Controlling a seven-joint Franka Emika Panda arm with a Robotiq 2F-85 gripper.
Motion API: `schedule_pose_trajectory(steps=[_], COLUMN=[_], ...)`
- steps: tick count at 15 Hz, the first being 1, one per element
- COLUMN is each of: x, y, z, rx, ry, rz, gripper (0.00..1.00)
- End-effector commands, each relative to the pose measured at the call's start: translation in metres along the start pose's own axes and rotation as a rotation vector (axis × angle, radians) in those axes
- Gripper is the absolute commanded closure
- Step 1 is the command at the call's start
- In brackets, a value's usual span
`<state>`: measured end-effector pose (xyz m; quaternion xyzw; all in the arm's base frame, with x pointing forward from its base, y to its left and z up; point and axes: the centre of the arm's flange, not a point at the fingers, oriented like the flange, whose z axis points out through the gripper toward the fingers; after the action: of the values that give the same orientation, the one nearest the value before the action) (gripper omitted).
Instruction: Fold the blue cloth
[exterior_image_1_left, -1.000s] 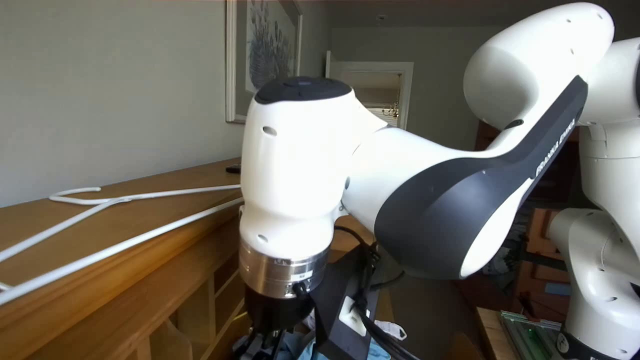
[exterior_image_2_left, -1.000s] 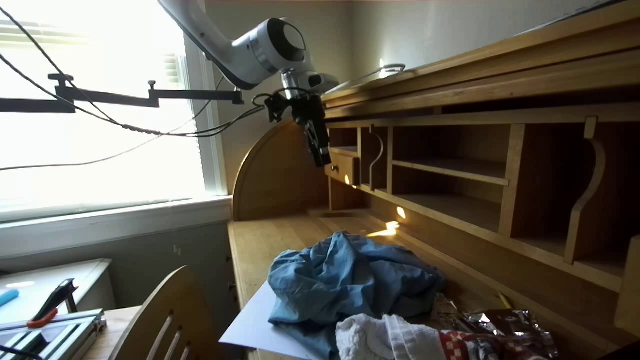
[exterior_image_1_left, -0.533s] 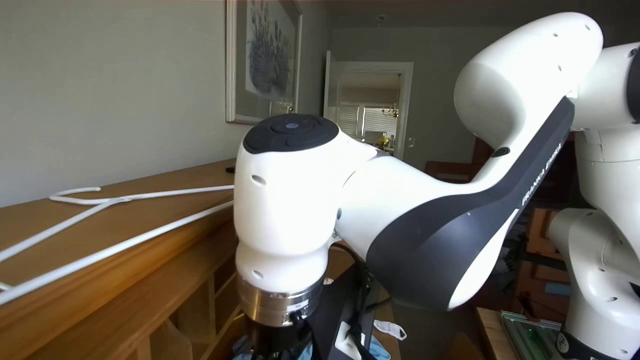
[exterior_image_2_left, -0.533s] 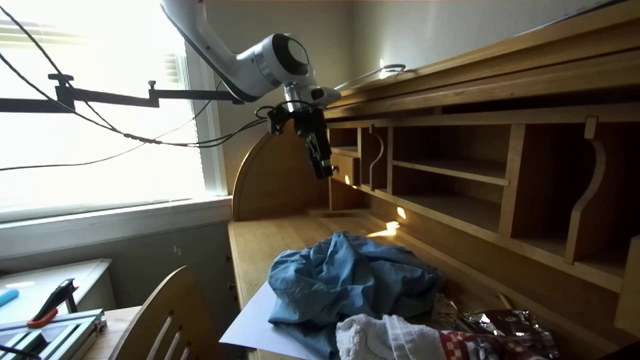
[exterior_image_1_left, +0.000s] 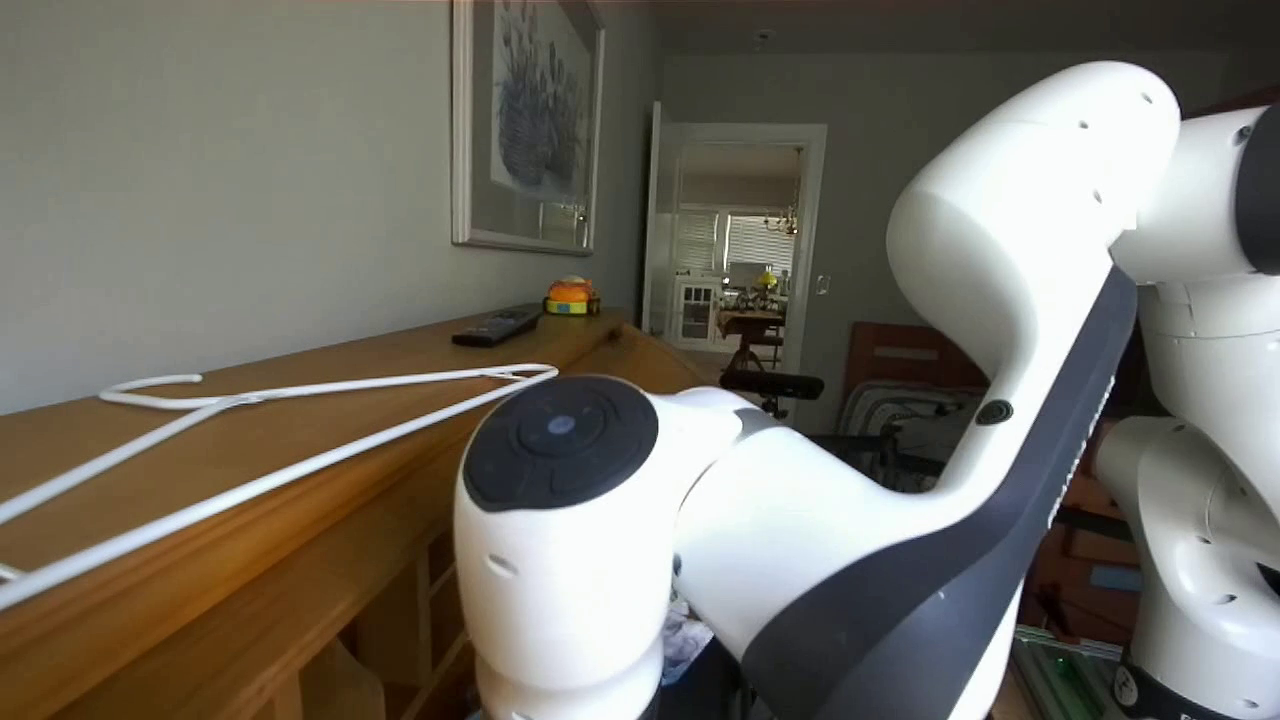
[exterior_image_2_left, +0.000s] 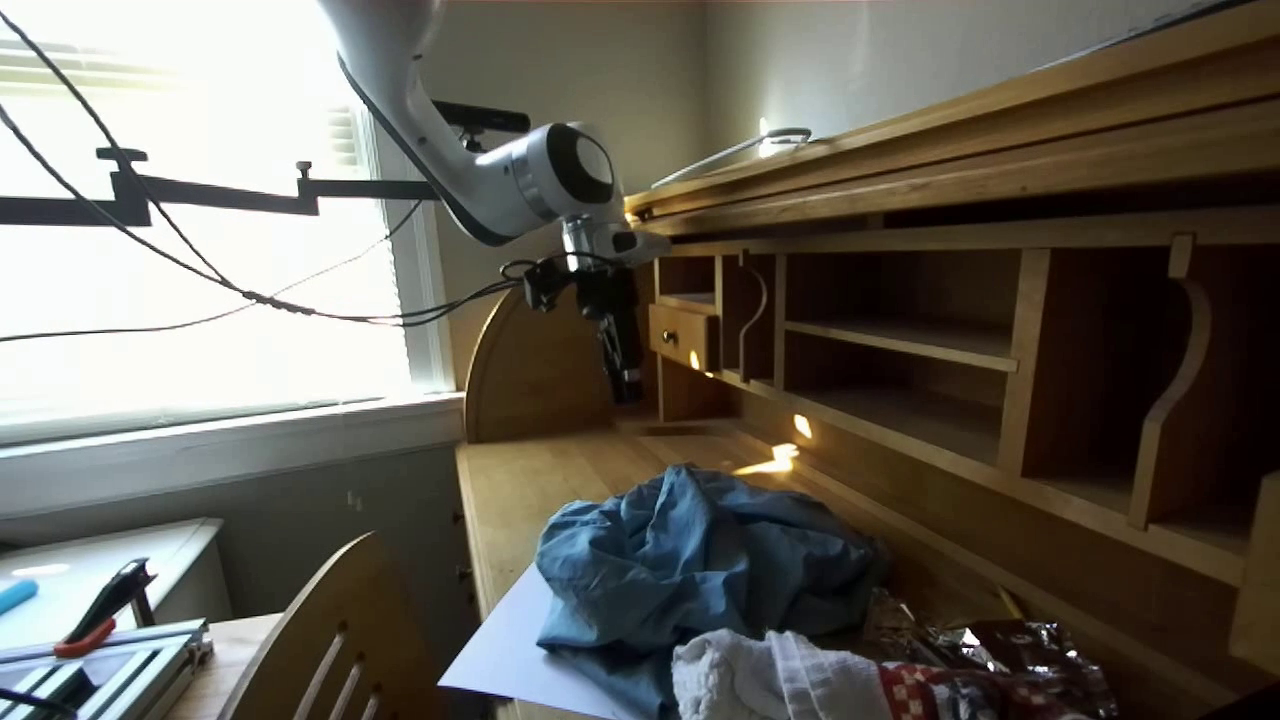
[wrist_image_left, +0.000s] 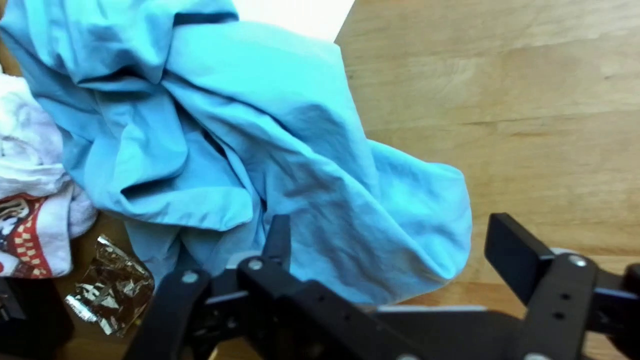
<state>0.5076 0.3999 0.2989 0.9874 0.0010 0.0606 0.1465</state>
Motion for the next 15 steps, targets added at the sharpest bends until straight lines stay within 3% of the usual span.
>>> schedule_pose_trajectory(steps=[1,9,15], x=[-0.005,-0.001,0.007], y=[-0.017,-0.022,-0.027], z=[0.030,0.078,0.074], rx=[-0.019,-0.096,-0.044], ry=[-0.007,0.026,0.117], rz=[0.049,0.174,0.206], gripper=[0.00,0.00,0.00])
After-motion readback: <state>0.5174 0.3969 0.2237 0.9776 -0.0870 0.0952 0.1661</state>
